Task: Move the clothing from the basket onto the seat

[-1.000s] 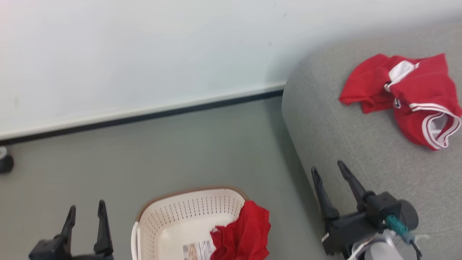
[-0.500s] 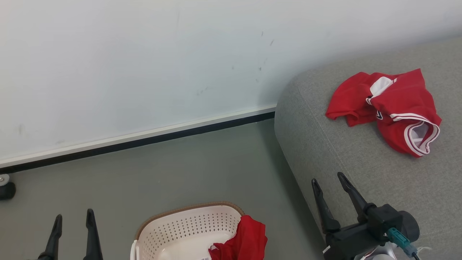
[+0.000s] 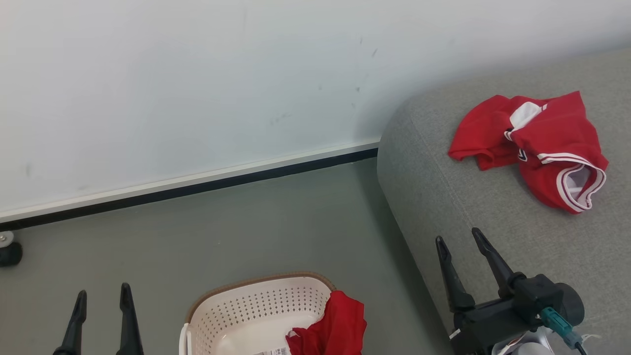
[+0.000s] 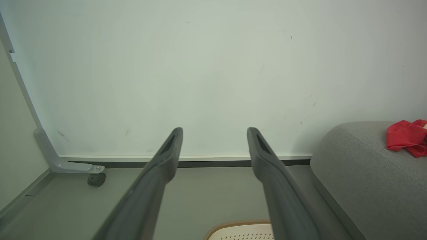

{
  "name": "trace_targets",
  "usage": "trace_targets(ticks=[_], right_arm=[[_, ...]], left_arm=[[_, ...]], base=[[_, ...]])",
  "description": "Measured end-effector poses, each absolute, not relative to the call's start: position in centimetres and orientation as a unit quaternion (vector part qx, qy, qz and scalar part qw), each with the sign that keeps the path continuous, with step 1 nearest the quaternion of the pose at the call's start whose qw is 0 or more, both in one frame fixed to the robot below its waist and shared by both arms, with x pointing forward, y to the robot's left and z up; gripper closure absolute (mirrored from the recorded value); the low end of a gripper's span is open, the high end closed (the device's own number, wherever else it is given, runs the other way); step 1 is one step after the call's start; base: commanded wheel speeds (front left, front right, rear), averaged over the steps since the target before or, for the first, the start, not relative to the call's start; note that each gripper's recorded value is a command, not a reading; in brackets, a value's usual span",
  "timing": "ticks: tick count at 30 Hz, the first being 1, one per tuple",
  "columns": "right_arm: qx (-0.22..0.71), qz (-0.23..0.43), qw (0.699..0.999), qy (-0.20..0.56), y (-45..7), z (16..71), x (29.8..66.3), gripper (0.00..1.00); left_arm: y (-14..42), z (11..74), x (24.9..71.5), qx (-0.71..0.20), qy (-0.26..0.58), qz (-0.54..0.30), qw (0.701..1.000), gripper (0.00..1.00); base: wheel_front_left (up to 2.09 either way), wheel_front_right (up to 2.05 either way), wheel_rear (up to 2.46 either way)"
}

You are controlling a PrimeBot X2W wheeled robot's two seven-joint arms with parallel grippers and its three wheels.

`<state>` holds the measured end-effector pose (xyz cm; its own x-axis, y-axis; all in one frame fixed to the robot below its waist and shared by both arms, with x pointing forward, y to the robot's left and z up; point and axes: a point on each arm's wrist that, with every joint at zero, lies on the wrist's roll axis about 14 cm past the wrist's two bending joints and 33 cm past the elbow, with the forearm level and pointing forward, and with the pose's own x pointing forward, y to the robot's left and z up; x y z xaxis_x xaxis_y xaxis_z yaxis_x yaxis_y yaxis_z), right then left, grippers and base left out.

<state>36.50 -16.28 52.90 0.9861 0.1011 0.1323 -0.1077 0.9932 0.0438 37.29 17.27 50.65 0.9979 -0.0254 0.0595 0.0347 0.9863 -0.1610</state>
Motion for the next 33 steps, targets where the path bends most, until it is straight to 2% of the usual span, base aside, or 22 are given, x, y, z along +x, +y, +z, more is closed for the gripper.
trace_targets(ticks=[26,33], right_arm=[[0.026,0.086,0.994,-0.063,-14.3,52.8,37.9,0.0],[0.027,0.079,0.995,-0.059,-14.7,52.4,38.4,0.0]], left_arm=[[18.9,50.3,36.4,-0.07,-0.026,0.01,0.997,0.0],[17.7,49.4,36.9,-0.071,-0.012,-0.012,0.997,0.0]], base=[[0.0,0.0,0.0],[0.0,0.0,0.0]])
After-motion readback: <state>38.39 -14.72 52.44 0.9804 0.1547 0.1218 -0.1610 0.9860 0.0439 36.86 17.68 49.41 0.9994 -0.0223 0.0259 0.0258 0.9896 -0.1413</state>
